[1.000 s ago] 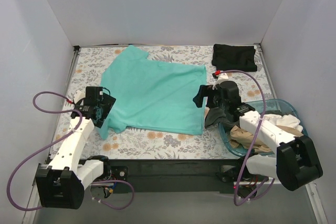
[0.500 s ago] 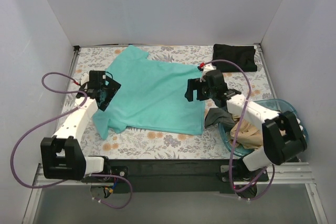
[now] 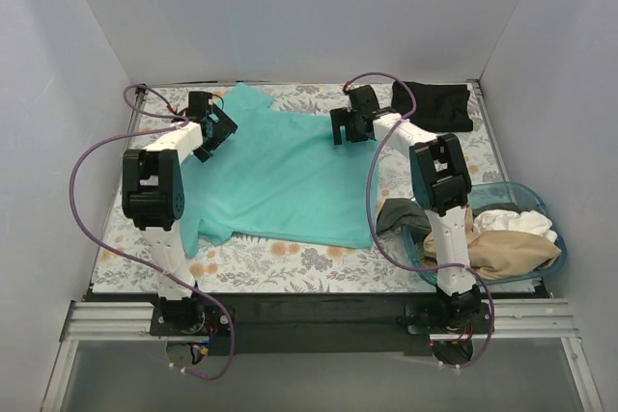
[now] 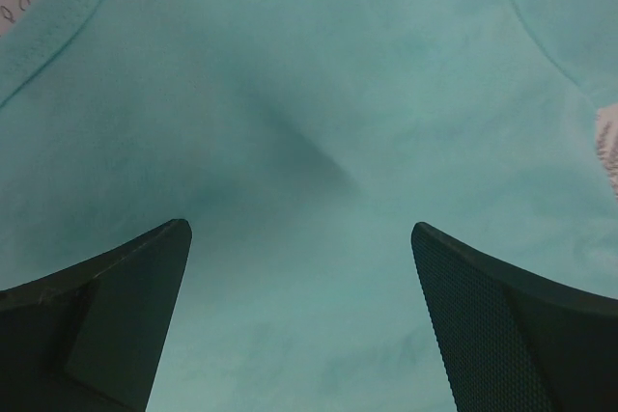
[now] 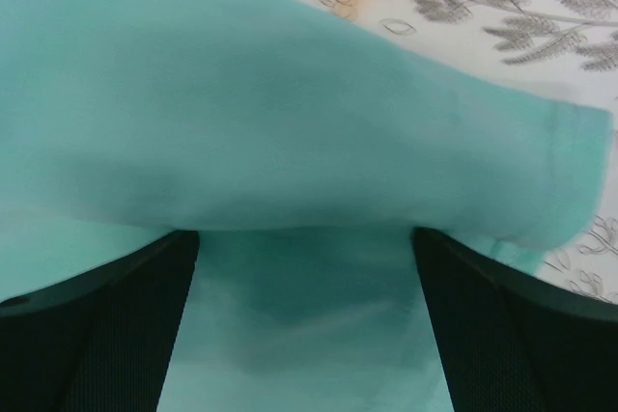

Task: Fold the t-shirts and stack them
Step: Flatten the tshirt out

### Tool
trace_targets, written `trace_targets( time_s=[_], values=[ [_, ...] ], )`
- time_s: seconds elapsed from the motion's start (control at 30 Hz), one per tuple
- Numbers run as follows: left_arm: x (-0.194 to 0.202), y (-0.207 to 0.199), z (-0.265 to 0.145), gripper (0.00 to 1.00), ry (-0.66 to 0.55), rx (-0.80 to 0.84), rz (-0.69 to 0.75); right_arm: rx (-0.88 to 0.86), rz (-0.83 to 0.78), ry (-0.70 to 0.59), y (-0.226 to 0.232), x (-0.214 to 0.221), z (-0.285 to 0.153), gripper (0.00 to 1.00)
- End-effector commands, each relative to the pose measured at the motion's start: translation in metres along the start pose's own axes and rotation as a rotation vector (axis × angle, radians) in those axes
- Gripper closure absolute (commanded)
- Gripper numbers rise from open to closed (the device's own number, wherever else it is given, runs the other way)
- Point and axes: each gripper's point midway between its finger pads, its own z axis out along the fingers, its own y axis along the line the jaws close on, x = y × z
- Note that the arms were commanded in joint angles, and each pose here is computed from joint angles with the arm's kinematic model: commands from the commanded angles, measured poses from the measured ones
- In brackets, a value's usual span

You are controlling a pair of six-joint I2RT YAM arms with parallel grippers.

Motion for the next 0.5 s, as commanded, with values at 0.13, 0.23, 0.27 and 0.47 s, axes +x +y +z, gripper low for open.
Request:
trace_targets(
  time_s=[0.13, 0.23, 0.27, 0.47],
  values=[
    [0.019, 0.021, 0.043, 0.02, 0.074, -0.07, 0.046, -0.064, 0.057, 0.15, -0.056, 0.029, 0.037, 0.02],
    [0.032, 0.025, 0.057, 0.02, 0.119, -0.072, 0.054, -0.084, 0.051, 0.139, -0.059, 0.022, 0.049, 0.02],
    [0.035, 0.026, 0.061, 0.02, 0.128, -0.073, 0.063, -0.102, 0.052, 0.137, -0.057, 0.02, 0.053, 0.02],
    [0.031, 0.011, 0.076, 0.02, 0.152, -0.05, 0.078, -0.126, 0.046, 0.029, -0.07, -0.023, 0.075, 0.02]
  ],
)
